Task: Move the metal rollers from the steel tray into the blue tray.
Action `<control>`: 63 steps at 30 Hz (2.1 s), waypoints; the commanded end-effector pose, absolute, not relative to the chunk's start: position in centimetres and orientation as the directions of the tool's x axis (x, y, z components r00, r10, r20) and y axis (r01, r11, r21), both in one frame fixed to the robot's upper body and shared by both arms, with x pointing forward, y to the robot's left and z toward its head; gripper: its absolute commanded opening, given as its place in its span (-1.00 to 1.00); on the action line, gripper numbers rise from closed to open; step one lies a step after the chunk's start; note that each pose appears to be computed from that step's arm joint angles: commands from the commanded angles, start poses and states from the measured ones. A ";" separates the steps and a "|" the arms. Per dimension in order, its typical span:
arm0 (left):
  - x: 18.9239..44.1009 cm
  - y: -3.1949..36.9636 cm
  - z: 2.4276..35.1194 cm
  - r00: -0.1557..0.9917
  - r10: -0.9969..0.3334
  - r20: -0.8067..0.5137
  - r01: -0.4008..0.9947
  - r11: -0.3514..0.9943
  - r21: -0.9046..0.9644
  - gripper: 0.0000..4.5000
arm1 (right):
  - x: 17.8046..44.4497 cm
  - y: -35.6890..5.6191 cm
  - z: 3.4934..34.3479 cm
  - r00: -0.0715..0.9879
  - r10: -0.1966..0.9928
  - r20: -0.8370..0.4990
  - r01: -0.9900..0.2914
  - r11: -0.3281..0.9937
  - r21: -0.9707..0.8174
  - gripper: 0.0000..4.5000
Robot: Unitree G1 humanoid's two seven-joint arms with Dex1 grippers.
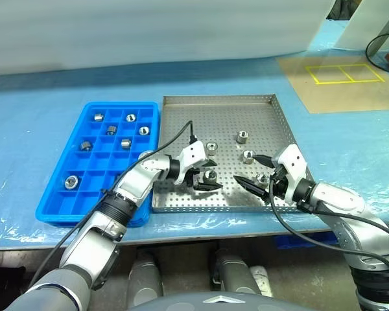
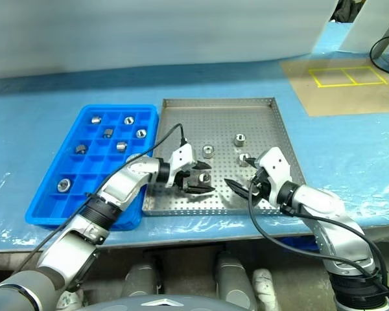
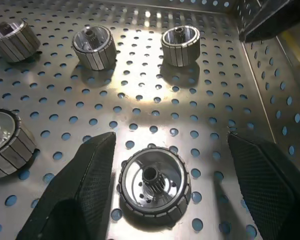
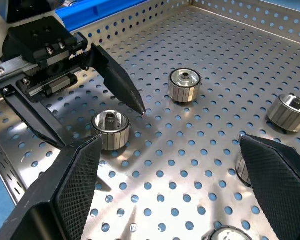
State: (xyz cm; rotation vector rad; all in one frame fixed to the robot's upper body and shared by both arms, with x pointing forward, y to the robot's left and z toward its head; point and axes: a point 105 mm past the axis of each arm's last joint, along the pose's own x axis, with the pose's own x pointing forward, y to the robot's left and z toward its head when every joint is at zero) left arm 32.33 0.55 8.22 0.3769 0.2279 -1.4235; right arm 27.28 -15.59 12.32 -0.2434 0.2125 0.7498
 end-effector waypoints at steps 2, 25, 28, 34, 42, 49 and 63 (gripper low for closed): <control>32.6 0.2 8.4 0.137 -0.906 -0.401 0.987 0.090 0.133 0.66 | 26.7 -15.6 13.9 0.731 0.641 -0.234 -0.681 0.710 -0.179 1.00; 34.7 2.0 11.9 0.480 -0.845 -0.236 0.877 0.469 0.104 -0.23 | 28.6 -13.4 13.7 0.652 0.722 -0.230 -0.758 0.627 -0.180 1.00; 35.6 3.9 13.3 0.630 -0.756 -0.175 0.775 0.625 0.091 -0.23 | 29.3 -12.4 13.7 0.609 0.760 -0.228 -0.793 0.583 -0.175 1.00; 36.6 9.1 14.3 0.857 -0.505 -0.098 0.513 0.854 0.081 -0.23 | 30.7 -10.4 13.5 0.516 0.825 -0.230 -0.856 0.487 -0.176 1.00; 36.0 15.8 15.6 0.993 -0.114 -0.012 0.114 0.993 0.021 -0.23 | 32.1 -7.7 13.3 0.380 0.893 -0.239 -0.922 0.346 -0.173 1.00; 34.7 18.8 16.2 0.999 0.051 0.012 -0.051 0.999 -0.003 -0.23 | 32.8 -6.2 13.1 0.300 0.922 -0.244 -0.949 0.263 -0.173 1.00; 33.9 20.3 13.7 0.991 0.119 -0.066 -0.120 0.992 -0.023 -0.23 | 32.9 -5.9 12.9 0.272 0.930 -0.248 -0.957 0.236 -0.168 1.00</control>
